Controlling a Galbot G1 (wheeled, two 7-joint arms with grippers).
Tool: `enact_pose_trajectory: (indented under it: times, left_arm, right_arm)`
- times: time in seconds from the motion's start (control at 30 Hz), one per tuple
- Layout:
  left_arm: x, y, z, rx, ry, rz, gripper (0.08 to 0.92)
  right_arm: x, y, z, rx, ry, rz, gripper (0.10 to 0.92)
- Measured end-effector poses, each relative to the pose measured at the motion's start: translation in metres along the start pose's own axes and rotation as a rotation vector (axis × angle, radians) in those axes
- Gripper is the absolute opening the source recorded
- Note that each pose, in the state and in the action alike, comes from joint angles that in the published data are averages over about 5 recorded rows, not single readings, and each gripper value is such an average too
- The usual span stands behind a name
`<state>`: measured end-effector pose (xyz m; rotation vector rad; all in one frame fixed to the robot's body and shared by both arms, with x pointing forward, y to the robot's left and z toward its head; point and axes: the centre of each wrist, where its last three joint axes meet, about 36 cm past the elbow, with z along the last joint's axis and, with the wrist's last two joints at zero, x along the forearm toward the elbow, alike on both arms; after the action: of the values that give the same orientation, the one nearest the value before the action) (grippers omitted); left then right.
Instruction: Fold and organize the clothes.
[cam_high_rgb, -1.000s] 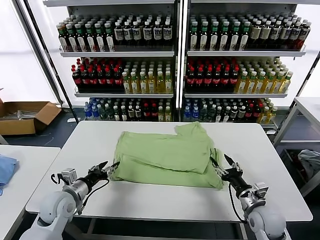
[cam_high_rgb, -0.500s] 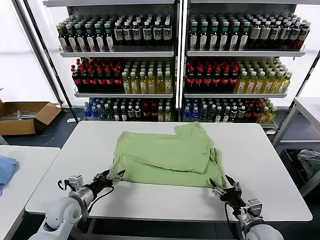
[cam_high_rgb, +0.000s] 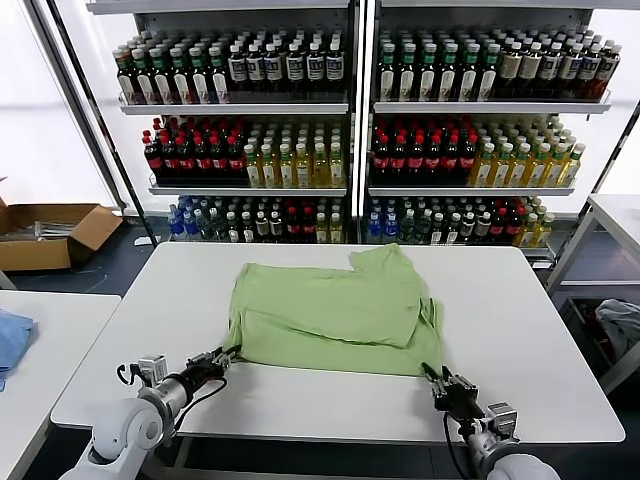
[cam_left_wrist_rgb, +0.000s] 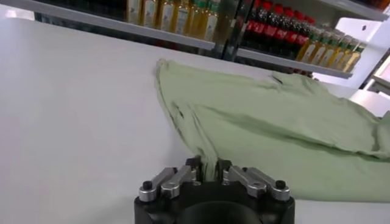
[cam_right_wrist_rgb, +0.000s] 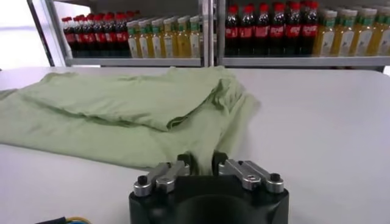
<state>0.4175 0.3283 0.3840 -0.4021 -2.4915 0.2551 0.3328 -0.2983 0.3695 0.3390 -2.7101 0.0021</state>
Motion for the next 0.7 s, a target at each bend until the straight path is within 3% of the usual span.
enact_pose_trajectory:
  times: [0.2, 0.7]
  left_arm:
    - [0.016, -0.002, 0.005, -0.022, 0.007, -0.023, 0.093]
    - [0.097, -0.038, 0.049, -0.026, 0.050, -0.087, 0.090]
  right_arm:
    - [0.021, 0.001, -0.005, 0.013, 0.001, -0.021, 0.121]
    - [0.082, 0.017, -0.001, 0.053, 0.048, -0.051, 0.152]
